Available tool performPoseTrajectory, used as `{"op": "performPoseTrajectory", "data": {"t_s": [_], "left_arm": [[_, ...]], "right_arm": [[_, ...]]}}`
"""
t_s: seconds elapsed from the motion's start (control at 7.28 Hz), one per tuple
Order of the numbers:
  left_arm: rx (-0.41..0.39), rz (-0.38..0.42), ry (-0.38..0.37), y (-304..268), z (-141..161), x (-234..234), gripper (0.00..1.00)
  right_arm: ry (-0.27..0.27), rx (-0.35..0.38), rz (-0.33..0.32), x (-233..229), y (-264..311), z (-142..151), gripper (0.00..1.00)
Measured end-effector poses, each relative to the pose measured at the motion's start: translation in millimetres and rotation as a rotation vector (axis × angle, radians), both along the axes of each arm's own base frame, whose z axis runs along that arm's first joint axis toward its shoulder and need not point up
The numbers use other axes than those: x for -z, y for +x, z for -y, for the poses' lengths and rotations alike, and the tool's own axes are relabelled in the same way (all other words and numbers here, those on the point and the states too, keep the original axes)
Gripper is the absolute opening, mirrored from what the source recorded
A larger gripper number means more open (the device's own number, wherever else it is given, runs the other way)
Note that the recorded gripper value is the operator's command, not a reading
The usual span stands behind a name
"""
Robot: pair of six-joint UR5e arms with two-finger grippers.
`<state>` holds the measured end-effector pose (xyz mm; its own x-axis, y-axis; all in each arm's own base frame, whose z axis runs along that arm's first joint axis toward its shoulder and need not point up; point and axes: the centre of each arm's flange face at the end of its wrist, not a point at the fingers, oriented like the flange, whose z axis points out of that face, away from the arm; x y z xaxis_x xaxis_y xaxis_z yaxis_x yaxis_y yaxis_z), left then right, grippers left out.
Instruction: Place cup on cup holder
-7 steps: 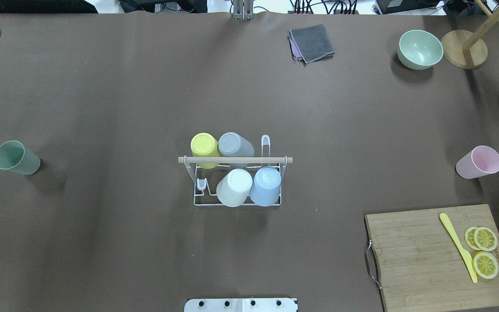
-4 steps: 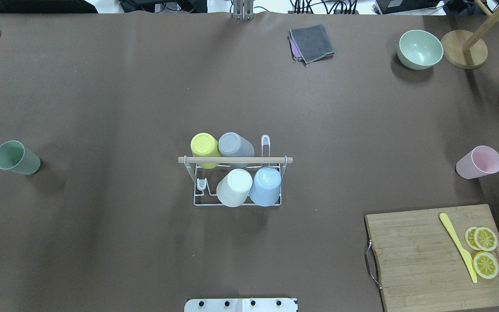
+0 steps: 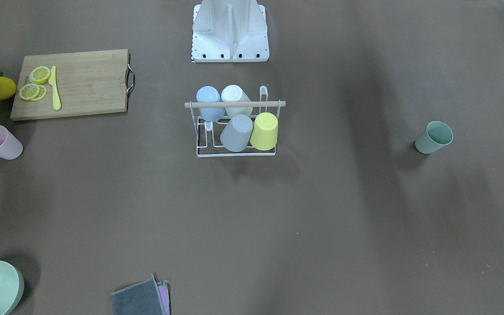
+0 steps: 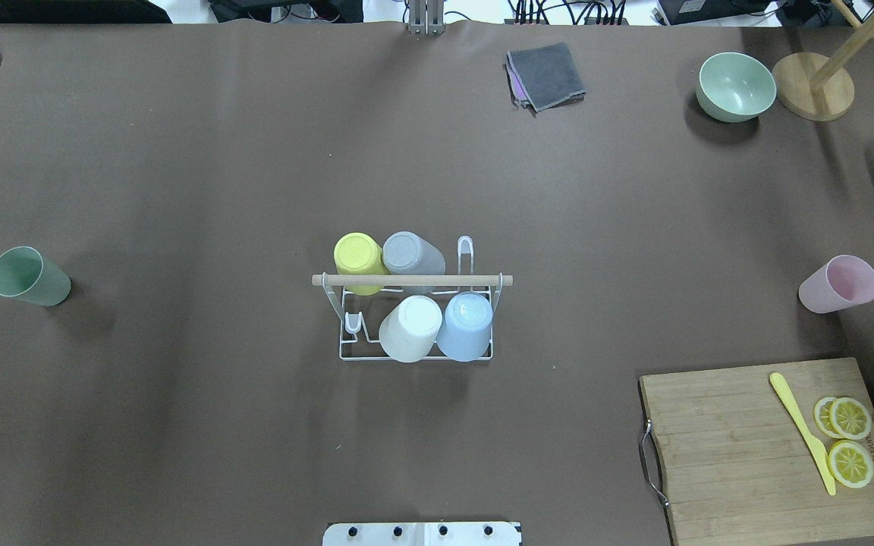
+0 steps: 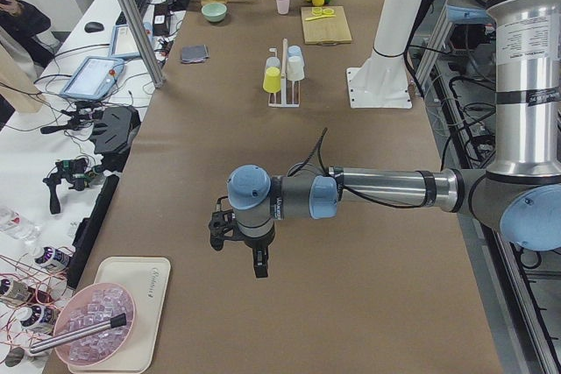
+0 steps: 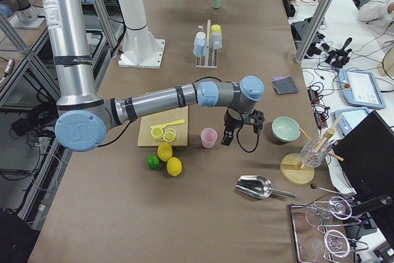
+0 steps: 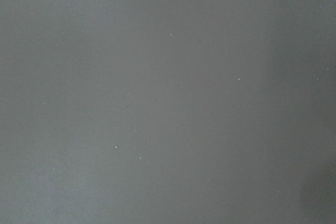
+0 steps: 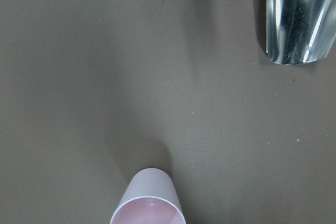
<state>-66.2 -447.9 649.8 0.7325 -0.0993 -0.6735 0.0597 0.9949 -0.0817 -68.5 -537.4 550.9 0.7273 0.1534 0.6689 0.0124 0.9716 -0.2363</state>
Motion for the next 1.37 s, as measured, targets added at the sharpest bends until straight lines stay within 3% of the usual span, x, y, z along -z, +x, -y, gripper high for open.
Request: {"op": "performPoseTrajectory", "data": {"t_s": [0.14, 0.41, 0.69, 0.96, 1.24, 1.37], "left_arm": [[-0.010, 0.001, -0.008, 4.3, 11.9, 4.8, 0.98], [-0.062, 0.005, -0.075, 28.5, 75.9, 34.5, 0.98], [-0.137, 0.013, -0.152, 73.3, 143.7, 71.3, 0.98], [-0.274, 0.005, -0.093, 122.3, 177.6, 100.1, 0.98], [-0.386, -0.001, -0.042, 170.9, 193.2, 130.1, 0.98], [-0.423, 0.000, -0.056, 192.6, 193.9, 138.7, 0.98]], "right_arm": [[-0.018, 0.027, -0.003, 4.4, -15.2, 5.8, 0.96], [-0.030, 0.086, 0.020, 5.4, -42.0, 14.4, 0.96], [0.033, 0.194, 0.075, 2.0, -59.0, 29.7, 0.96], [0.073, 0.272, 0.099, -8.8, -68.2, 47.5, 0.96], [0.052, 0.303, 0.099, -21.0, -76.9, 59.1, 0.96], [0.029, 0.322, 0.094, -25.4, -84.7, 67.2, 0.96]]}}
